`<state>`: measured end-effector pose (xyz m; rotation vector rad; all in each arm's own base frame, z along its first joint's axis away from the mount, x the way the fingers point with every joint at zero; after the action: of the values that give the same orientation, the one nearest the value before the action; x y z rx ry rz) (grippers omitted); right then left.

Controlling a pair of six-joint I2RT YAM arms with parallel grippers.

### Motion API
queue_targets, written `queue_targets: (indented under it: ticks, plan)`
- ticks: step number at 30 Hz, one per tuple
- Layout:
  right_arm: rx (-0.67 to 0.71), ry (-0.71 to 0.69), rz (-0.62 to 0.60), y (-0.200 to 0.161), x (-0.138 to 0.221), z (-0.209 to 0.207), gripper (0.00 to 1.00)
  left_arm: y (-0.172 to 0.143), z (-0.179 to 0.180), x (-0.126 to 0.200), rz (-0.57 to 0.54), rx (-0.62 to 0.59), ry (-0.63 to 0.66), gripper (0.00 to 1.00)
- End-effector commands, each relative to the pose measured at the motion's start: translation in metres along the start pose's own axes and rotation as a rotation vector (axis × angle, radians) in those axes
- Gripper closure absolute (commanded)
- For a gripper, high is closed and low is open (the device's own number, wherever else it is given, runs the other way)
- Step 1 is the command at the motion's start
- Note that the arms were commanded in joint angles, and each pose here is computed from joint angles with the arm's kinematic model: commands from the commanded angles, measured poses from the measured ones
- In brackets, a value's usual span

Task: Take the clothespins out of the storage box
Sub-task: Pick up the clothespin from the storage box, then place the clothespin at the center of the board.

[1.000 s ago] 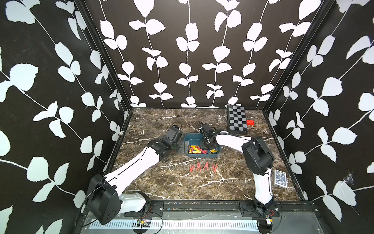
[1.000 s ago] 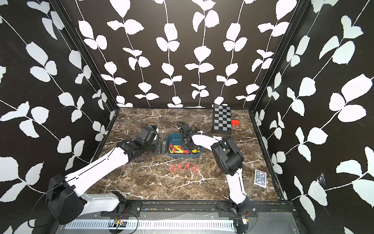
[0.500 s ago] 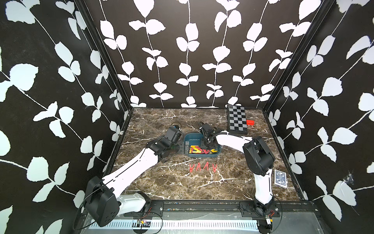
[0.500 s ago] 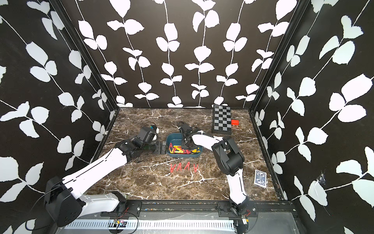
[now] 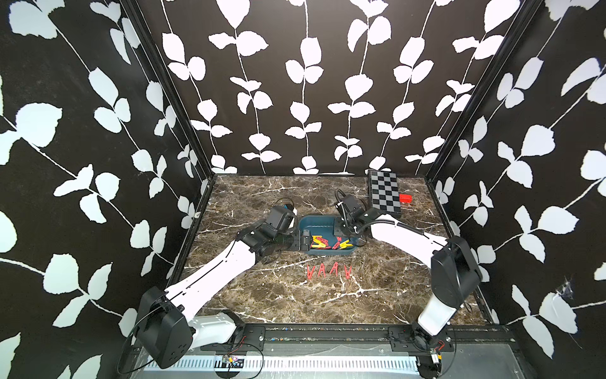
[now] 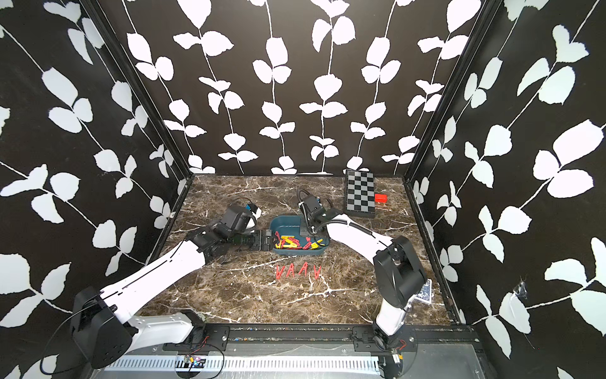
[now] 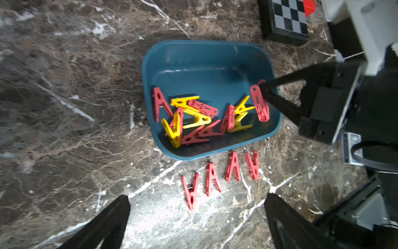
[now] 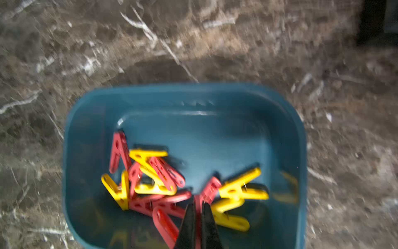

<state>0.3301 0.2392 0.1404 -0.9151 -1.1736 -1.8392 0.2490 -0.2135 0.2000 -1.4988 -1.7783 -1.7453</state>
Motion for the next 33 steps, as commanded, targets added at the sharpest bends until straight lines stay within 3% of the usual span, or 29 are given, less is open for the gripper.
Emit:
queue_targets:
  ticks: [1, 14, 22, 33]
  plan:
    - [-0.032, -0.044, -0.004, -0.009, 0.012, -0.022, 0.96, -0.001, -0.007, -0.002, -0.009, 0.027, -0.062, 0.01]
    - [-0.099, -0.102, -0.020, -0.057, 0.042, -0.095, 0.96, 0.004, -0.041, -0.018, 0.005, -0.009, -0.128, 0.01]
    - [-0.099, -0.153, 0.007, -0.080, 0.026, -0.122, 0.95, 0.002, -0.053, -0.024, 0.023, -0.025, -0.134, 0.01]
    - [-0.101, -0.168, 0.060, -0.087, -0.003, -0.119, 0.95, 0.000, -0.050, -0.019, 0.024, -0.025, -0.109, 0.01]
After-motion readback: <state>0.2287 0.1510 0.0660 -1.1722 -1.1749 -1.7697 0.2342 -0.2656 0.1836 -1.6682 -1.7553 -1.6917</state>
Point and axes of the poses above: each gripper's point midway between its finger pads, its own x axis back along the fingers, its own z axis along the line the jaws close on, y = z × x, the point moved 3 cm from there along x, back along the fingers, and after that the axes turned 13 degrees about -x, right-handed, at the moved point
